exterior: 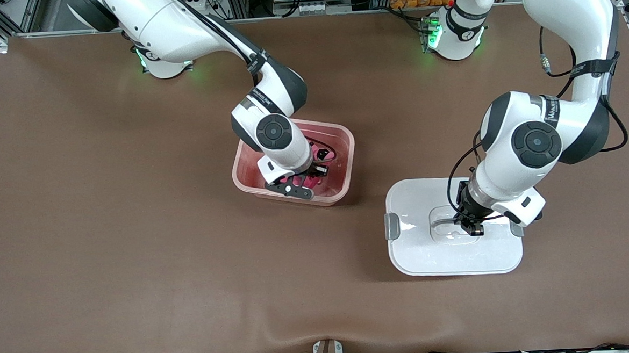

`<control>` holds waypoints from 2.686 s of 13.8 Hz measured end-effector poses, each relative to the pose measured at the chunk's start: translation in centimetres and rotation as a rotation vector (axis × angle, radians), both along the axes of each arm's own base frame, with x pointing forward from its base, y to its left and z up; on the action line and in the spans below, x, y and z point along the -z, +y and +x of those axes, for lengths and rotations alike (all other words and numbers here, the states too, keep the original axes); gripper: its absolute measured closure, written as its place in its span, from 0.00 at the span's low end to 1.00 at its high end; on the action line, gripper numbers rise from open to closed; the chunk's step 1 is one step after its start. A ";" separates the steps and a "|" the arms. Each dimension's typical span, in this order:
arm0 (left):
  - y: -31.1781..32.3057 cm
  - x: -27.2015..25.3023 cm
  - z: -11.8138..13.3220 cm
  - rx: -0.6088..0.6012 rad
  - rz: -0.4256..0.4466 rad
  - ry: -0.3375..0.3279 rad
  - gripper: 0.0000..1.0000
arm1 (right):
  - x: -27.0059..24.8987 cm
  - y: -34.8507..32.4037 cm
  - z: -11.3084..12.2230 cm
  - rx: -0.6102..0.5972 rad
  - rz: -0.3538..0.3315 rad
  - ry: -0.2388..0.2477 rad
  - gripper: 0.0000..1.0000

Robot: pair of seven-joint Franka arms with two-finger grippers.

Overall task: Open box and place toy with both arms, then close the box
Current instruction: 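Lower the pink toy into the box and open the right gripper, then bring the lid over the box with the left gripper while the right gripper withdraws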

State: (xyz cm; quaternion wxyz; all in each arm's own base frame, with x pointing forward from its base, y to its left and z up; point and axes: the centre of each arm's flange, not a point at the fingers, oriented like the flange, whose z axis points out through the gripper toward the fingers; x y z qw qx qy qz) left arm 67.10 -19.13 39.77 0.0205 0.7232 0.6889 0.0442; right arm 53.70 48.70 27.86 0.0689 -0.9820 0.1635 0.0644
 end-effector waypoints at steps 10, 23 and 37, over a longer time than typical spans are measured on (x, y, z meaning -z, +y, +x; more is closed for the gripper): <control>-0.1 0.0 0.0 0.001 0.000 0.000 0.93 | 0.1 1.1 -0.1 -0.037 -0.016 -0.036 0.00; -2.7 -6.0 -0.9 0.105 -0.036 -0.108 0.93 | -5.9 1.7 2.5 0.118 0.033 -0.057 0.00; -9.5 -3.3 -12.2 0.281 -0.047 -0.150 0.93 | -17.3 -8.2 7.1 0.230 -0.077 0.017 0.00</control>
